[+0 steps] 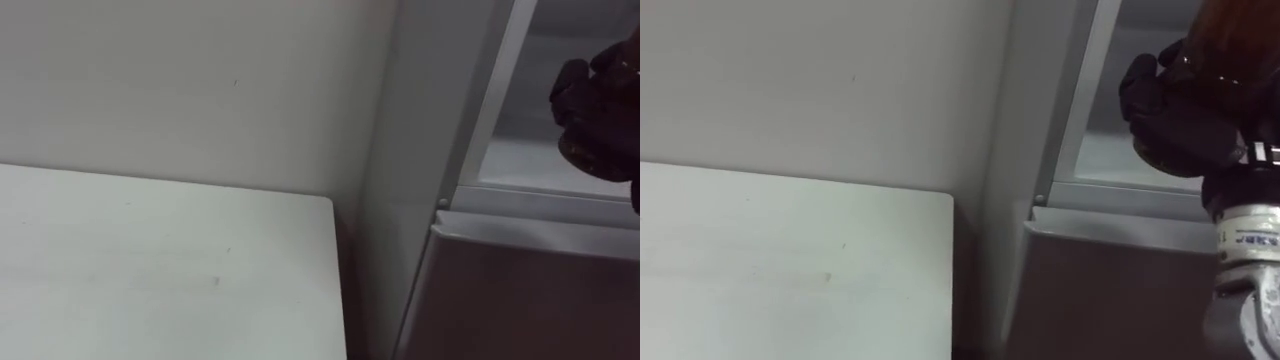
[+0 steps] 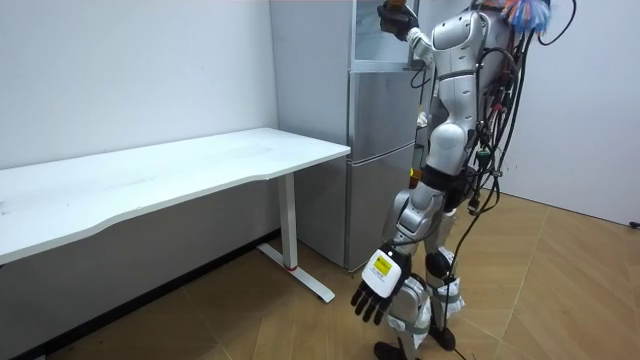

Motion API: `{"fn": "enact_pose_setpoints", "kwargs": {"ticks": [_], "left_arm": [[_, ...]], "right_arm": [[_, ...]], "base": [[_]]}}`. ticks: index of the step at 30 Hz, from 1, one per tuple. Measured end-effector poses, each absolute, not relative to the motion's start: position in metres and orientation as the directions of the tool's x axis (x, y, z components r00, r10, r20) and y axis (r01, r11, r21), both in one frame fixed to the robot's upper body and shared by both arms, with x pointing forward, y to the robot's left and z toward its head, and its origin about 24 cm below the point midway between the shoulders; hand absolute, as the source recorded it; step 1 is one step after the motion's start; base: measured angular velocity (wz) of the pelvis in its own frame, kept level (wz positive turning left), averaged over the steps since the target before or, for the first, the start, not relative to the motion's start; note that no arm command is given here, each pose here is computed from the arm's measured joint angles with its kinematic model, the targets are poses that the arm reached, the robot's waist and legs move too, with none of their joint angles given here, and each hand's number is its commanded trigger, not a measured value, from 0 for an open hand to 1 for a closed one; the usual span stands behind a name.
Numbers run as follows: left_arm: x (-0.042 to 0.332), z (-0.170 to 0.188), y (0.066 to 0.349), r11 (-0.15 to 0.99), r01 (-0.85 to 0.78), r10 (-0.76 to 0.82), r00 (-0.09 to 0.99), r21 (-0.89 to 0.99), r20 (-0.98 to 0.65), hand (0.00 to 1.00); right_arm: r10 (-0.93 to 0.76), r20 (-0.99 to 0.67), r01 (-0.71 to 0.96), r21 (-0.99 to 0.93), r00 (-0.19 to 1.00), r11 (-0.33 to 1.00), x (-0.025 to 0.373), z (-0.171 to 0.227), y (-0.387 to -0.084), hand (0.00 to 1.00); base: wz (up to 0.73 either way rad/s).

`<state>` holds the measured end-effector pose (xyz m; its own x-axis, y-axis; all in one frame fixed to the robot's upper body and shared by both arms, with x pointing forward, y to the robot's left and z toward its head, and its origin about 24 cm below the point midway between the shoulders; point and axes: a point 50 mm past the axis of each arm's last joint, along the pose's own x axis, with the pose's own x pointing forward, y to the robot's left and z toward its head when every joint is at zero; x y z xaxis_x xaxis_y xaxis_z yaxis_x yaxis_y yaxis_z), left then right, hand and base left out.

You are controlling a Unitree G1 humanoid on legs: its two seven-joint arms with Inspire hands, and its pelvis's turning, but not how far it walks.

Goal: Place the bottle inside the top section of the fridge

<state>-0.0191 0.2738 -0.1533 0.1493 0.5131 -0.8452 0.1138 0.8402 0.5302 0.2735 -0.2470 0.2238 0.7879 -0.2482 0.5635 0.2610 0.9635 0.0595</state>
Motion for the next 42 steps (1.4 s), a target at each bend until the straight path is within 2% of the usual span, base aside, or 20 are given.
{"fn": "enact_pose_setpoints", "kwargs": {"ticks": [9, 17, 27, 34, 42], "left_arm": [[-0.022, -0.151, 0.281, 0.834, 0.08, 0.534, 0.134, 0.546, -0.835, 0.0], [-0.022, -0.15, 0.282, 0.832, 0.084, 0.537, 0.129, 0.549, -0.834, 0.0], [-0.035, -0.148, 0.284, 0.829, 0.083, 0.546, 0.097, 0.553, -0.832, 0.0], [-0.037, -0.146, 0.29, 0.828, 0.066, 0.551, 0.083, 0.557, -0.83, 0.0], [-0.038, -0.142, 0.293, 0.817, 0.06, 0.566, 0.1, 0.573, -0.818, 0.0]], "right_arm": [[-0.265, 0.492, 0.31, -0.01, 0.829, 0.951, 0.283, 0.208, -0.259, 1.0], [-0.366, 0.4, 0.398, 0.003, 0.84, 0.917, 0.294, 0.189, -0.278, 1.0], [-0.511, 0.351, 0.54, 0.017, 0.785, 0.841, 0.304, 0.189, -0.299, 1.0], [-0.594, 0.303, 0.632, -0.037, 0.745, 0.774, 0.312, 0.194, -0.331, 1.0], [-0.627, 0.26, 0.656, -0.034, 0.734, 0.754, 0.315, 0.189, -0.337, 1.0]], "base": [[0.0], [0.0], [0.01], [0.04], [0.06]]}}
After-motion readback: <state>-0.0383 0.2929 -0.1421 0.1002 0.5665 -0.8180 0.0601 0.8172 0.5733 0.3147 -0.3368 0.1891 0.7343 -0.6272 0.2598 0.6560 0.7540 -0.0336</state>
